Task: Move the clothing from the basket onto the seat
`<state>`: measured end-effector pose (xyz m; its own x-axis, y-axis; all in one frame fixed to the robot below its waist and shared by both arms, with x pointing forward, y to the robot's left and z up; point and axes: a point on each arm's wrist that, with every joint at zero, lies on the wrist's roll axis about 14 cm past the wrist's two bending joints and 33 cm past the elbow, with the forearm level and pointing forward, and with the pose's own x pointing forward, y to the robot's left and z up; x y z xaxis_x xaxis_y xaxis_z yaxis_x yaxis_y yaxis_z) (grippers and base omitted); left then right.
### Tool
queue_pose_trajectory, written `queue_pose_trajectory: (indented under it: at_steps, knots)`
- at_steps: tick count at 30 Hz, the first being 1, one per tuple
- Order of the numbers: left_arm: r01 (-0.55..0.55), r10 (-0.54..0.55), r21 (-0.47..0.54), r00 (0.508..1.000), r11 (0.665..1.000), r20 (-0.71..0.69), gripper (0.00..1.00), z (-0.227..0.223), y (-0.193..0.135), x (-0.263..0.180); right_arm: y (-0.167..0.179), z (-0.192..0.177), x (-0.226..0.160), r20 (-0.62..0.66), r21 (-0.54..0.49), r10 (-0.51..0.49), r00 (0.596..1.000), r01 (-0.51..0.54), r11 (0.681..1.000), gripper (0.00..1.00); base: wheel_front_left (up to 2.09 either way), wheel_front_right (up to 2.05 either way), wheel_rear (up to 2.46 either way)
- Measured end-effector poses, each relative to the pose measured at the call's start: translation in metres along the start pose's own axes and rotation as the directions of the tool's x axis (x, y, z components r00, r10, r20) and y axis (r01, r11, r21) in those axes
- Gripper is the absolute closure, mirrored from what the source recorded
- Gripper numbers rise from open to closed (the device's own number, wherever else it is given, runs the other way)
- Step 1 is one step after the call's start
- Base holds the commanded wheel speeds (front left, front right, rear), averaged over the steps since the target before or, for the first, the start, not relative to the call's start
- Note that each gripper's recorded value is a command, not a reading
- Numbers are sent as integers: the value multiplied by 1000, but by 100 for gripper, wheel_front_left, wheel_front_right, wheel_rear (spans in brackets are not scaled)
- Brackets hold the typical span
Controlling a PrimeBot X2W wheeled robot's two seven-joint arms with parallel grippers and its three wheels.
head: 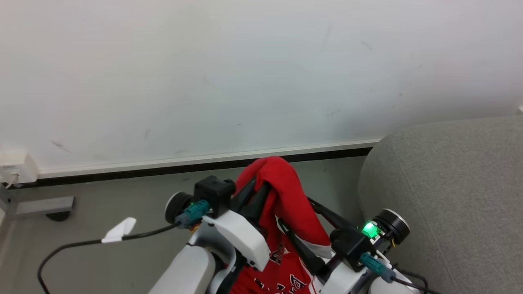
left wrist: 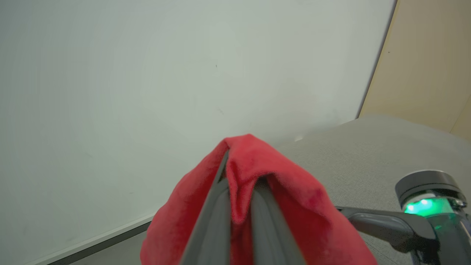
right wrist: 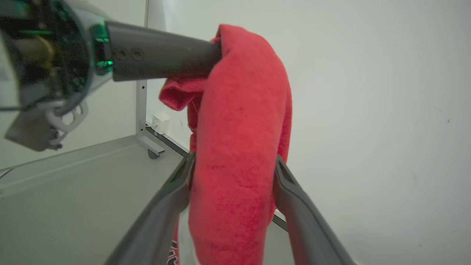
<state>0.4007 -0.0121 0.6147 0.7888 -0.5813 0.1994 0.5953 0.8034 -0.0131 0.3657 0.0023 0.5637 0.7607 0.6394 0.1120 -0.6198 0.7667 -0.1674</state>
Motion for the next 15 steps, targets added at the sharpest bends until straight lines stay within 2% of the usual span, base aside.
queue_pose_trajectory:
  at_steps: [9, 10, 11, 15]
  knots:
    - [37, -37, -5, 999, 999, -21, 100, -5, -15, -1, -18, -27, 17, -82, -54, -24, 996, 19, 998, 0, 0, 0, 0]
    - [36, -37, -7, 999, 999, -21, 100, -5, -15, -1, -16, -27, 18, -78, -42, -17, 997, 13, 999, 70, 0, 0, 0]
    - [38, -38, -8, 999, 999, -22, 100, -5, -16, -2, -12, -27, 20, -75, -27, -6, 997, 4, 1000, 100, 0, 0, 0]
    - [36, -36, -14, 999, 999, -28, 100, -6, -17, -4, -3, -31, 23, -77, 54, 12, 997, -8, 999, 100, 0, 0, 0]
